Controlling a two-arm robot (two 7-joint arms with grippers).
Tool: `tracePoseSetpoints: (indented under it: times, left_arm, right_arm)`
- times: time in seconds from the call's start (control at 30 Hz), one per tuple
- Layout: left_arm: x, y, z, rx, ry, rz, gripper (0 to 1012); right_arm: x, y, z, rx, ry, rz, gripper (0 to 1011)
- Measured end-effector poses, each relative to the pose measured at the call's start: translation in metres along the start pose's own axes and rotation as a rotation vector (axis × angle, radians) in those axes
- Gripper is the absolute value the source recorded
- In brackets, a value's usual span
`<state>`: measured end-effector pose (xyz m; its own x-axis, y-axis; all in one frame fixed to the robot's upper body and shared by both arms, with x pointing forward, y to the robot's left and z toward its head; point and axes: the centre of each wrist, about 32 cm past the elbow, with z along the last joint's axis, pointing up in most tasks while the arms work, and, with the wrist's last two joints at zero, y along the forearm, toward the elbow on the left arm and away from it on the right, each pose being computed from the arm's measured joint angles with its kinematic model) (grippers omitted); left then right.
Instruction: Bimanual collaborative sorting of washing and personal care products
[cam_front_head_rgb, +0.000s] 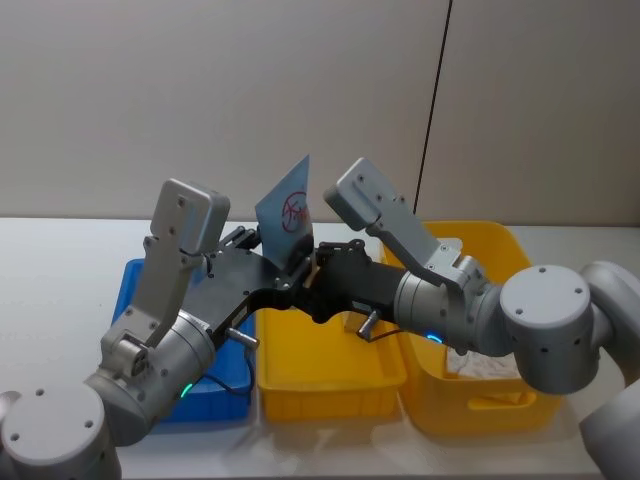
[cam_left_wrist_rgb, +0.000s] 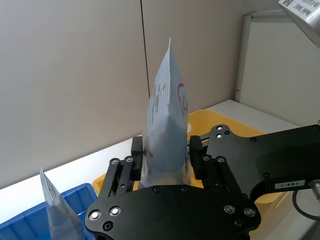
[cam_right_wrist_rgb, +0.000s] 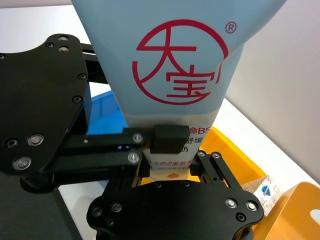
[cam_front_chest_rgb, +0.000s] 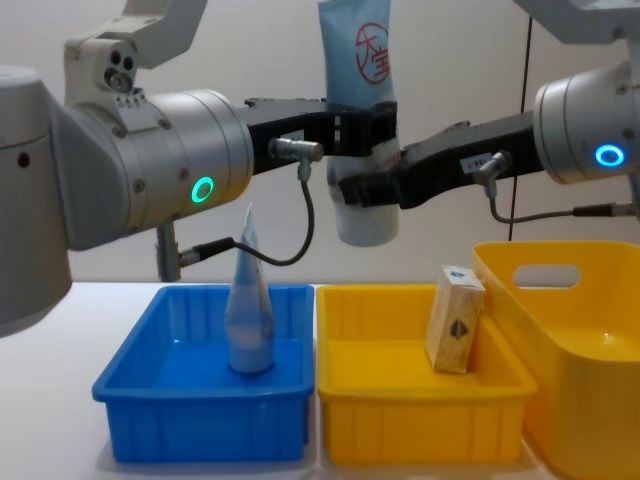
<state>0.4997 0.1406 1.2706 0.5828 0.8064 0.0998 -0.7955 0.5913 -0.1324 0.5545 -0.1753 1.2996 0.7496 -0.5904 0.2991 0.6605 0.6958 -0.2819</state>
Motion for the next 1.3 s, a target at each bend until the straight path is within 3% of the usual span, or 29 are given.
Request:
tracePoseSetpoints:
  times: [0.33, 0.57, 1.0, 1.3]
  left_arm:
    - [0.0002, 0.0001, 0.0, 0.0, 0.0, 0.0, 813]
    - [0.0002, 0.0001, 0.0, 0.0, 0.0, 0.001, 979]
    - [0.0002, 0.0001, -0.0001, 0.001, 0.0, 0.001, 1001]
    - [0.0002, 0.0001, -0.0001, 0.001, 0.0, 0.002, 1002]
  right_arm:
    - [0.001, -0.002, -0.001, 0.001, 0.003, -0.015, 317]
    - [0.006, -0.008, -0.003, -0.004, 0.015, -0.063, 278]
    - [0.028, -0.033, -0.009, -0.027, 0.056, -0.224, 230]
    - [0.049, -0.052, -0.011, -0.082, 0.103, -0.341, 225]
